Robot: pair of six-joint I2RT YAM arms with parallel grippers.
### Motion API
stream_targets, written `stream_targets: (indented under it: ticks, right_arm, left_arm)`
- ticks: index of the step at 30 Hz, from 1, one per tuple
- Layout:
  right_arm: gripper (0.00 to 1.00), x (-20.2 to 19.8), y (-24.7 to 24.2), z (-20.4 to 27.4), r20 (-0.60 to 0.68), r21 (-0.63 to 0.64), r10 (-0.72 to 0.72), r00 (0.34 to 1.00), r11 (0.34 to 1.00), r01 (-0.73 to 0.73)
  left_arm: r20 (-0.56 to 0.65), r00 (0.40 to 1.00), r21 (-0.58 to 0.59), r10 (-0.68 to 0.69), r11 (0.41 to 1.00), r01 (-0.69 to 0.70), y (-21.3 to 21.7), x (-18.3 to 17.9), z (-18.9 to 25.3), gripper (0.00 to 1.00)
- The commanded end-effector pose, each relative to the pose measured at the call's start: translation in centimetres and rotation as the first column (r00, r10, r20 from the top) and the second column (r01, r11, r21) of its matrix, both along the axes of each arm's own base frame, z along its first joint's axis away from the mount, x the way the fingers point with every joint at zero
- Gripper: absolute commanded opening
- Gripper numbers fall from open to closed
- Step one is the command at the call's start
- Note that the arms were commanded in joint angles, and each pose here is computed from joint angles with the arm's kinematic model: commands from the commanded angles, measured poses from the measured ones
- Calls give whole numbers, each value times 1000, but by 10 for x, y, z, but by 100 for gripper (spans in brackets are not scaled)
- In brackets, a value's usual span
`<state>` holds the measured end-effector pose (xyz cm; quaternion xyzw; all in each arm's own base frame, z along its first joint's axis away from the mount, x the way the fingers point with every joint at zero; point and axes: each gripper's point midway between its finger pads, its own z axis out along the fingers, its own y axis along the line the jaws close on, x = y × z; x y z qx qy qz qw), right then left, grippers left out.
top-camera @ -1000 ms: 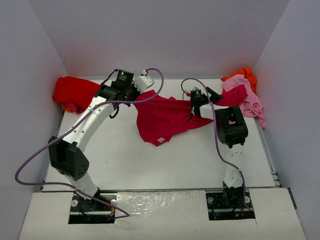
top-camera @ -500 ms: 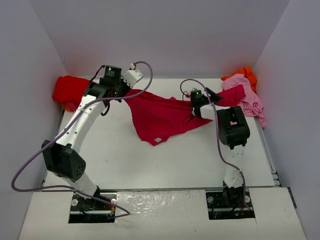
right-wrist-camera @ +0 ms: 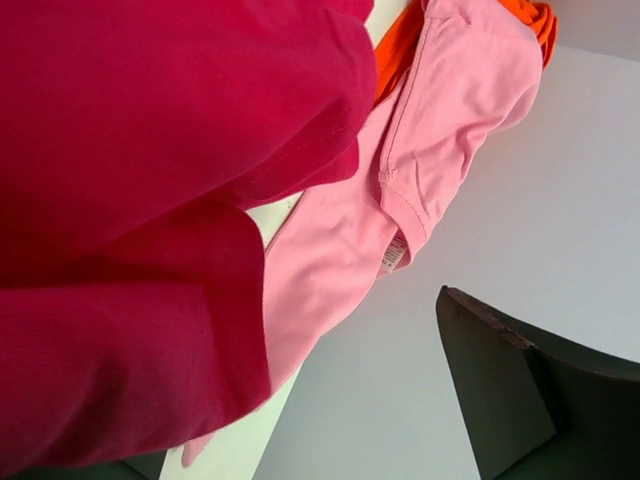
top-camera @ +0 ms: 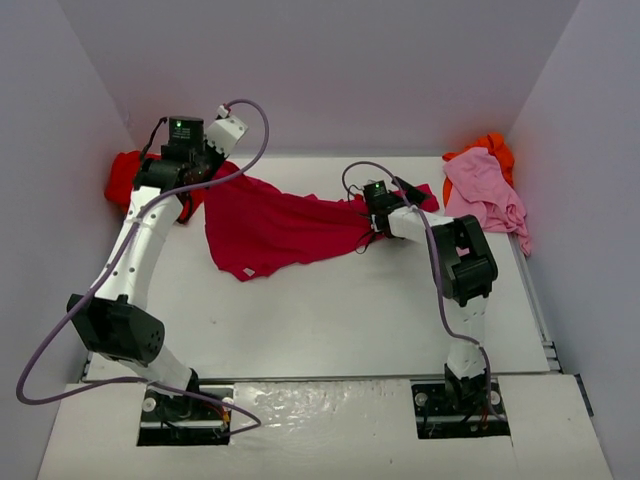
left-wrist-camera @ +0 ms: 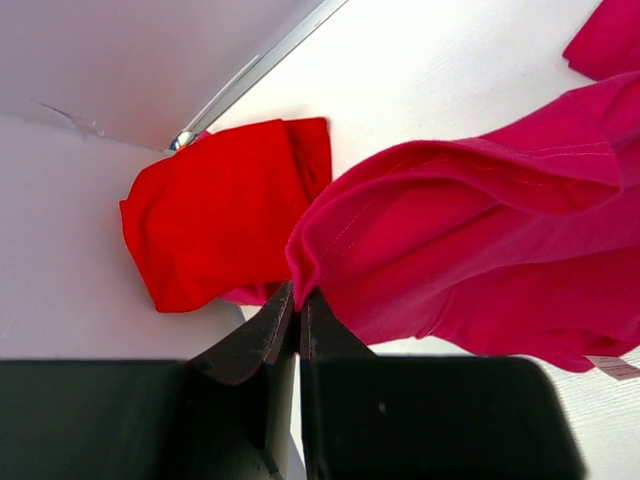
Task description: Fold and stack the t-shirts
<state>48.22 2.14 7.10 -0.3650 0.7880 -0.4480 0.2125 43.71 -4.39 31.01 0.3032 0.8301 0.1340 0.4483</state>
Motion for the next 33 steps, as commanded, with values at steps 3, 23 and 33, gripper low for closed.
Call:
stream_targets:
  ticks: [3,23,33]
  right_arm:
    - [57,6,-16,-4,8,47,-41,999,998,41]
    - [72,-2,33,-8,-70,193,132,989,974,-117]
    - [71,2,53,9,-114,301,227,967,936,-185]
  left_arm:
    - [123,992,-14,9,1000,-8,6,-8,47,0]
    - [114,993,-20,1,1000,1,3,-6,41,0]
    - [104,994,-22,-11,1000,13,1,-7,37,0]
